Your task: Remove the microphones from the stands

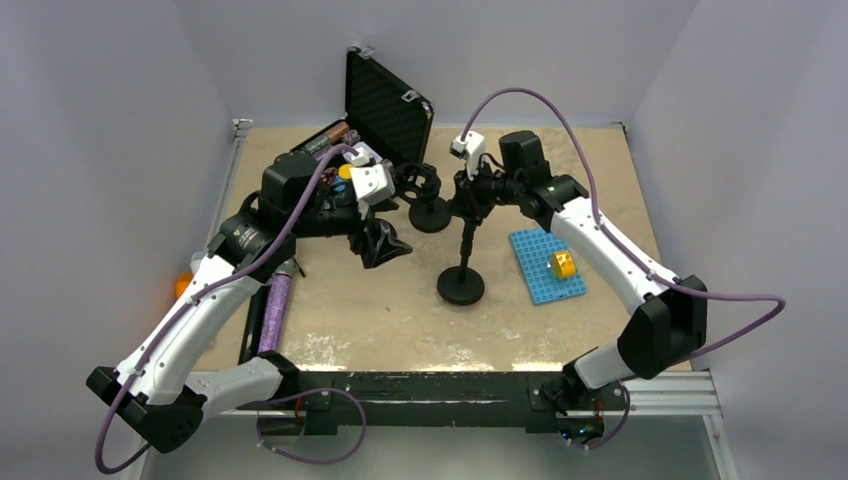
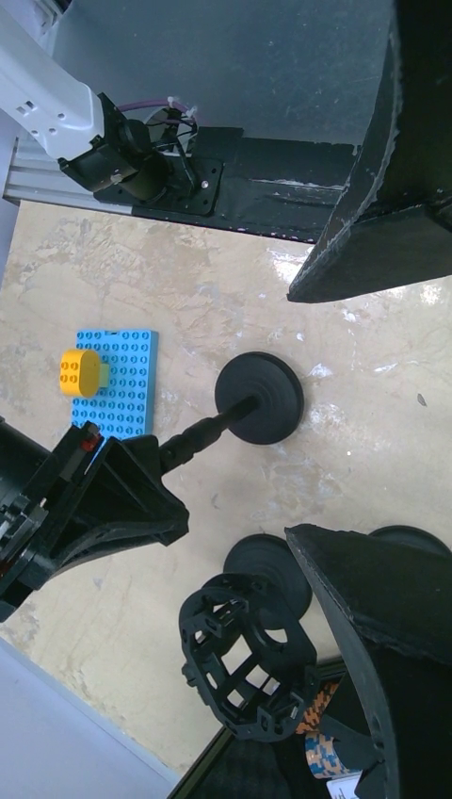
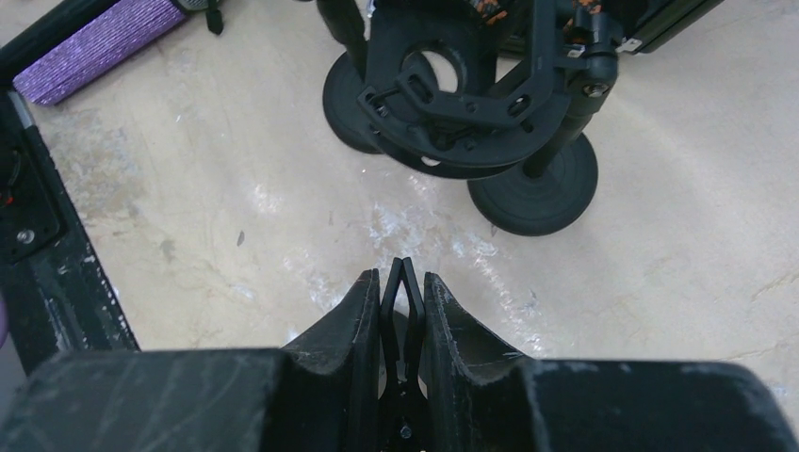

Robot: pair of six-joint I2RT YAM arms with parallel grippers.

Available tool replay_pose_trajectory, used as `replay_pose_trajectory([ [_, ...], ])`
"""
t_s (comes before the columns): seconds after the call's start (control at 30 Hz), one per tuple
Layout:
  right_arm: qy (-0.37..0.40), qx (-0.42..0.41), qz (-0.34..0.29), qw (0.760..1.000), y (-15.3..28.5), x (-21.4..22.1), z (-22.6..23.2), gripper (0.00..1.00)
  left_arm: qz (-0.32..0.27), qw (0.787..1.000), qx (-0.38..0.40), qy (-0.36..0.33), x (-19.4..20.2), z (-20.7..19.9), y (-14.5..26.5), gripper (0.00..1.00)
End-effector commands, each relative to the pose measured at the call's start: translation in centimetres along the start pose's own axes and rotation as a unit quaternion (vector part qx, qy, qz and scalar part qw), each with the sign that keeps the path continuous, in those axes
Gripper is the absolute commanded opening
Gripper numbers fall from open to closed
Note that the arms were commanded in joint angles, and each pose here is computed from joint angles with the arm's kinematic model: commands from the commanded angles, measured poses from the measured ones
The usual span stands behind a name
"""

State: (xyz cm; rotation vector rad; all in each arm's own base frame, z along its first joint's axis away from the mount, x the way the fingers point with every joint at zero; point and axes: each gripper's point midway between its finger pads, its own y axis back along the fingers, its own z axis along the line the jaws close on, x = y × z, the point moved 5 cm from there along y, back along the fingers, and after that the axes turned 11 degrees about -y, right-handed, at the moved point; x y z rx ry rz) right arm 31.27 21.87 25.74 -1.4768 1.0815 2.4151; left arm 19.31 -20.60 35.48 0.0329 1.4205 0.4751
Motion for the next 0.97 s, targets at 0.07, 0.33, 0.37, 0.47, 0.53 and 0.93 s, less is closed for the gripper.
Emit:
replay_pose_trajectory([
  [0.07, 0.036, -0.048, -0.009, 0.998, 2.5, 0.2, 2.4, 0.18, -0.018, 1.000, -0.004, -0.017, -1.1, 0.5, 0.2, 0.91],
  [0.33, 0.028, -0.092, -0.008, 0.995, 4.9, 1.0, 4.9, 0.80, -0.003, 1.000, -0.019, -0.016, -0.9, 1.0, 0.2, 0.94],
  [0.37, 0.025, -0.081, -0.016, 0.996, 5.3, 0.3, 5.0, 0.81, 0.001, 1.000, -0.022, -0.019, -0.8, 1.1, 0.2, 0.95],
  [0.47, 0.006, -0.041, -0.039, 0.998, 7.4, -1.9, 4.9, 0.88, 0.022, 0.998, -0.038, -0.035, -0.6, 1.6, 0.6, 0.97],
  [0.53, 0.008, -0.025, -0.064, 0.998, 9.1, -3.3, 5.0, 0.90, 0.043, 0.996, -0.059, -0.050, -0.4, 2.2, 1.1, 0.99],
  [0.93, -0.093, 0.181, -0.144, 0.968, 12.8, -1.9, 0.3, 0.97, 0.130, 0.987, -0.088, -0.046, 3.6, 2.2, 2.0, 1.00],
])
